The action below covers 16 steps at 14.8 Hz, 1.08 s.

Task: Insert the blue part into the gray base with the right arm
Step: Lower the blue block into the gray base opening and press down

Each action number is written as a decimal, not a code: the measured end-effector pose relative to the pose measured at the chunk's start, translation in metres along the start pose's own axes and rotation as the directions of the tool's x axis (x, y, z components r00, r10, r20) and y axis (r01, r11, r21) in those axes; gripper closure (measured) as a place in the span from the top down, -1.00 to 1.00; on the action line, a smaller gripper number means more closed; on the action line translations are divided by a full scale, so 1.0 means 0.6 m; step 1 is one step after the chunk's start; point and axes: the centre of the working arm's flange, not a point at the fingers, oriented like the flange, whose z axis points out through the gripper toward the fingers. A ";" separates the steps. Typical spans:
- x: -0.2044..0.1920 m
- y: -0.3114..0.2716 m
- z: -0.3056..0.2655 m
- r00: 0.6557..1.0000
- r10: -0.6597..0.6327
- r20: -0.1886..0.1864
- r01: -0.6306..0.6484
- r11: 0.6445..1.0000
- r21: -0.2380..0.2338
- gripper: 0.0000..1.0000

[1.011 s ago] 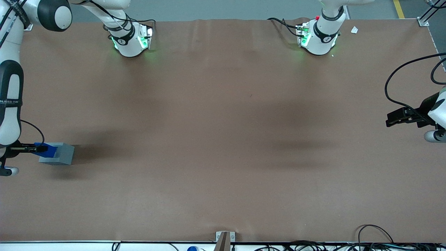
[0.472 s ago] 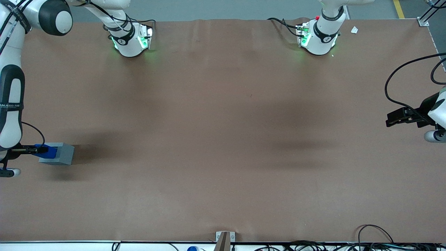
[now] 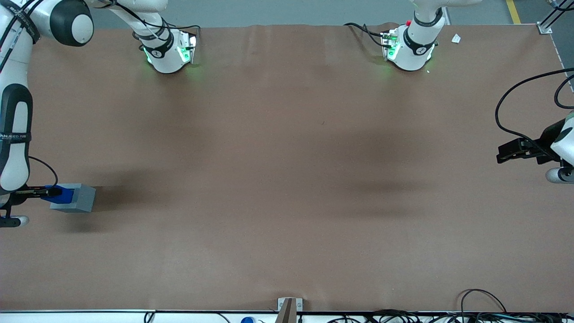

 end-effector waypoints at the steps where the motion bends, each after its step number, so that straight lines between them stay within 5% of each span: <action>1: 0.000 0.000 0.000 1.000 -0.001 0.002 0.001 1.000 0.000 0.02; 16: 0.002 -0.003 0.029 0.999 -0.010 0.052 0.011 1.000 -0.012 0.12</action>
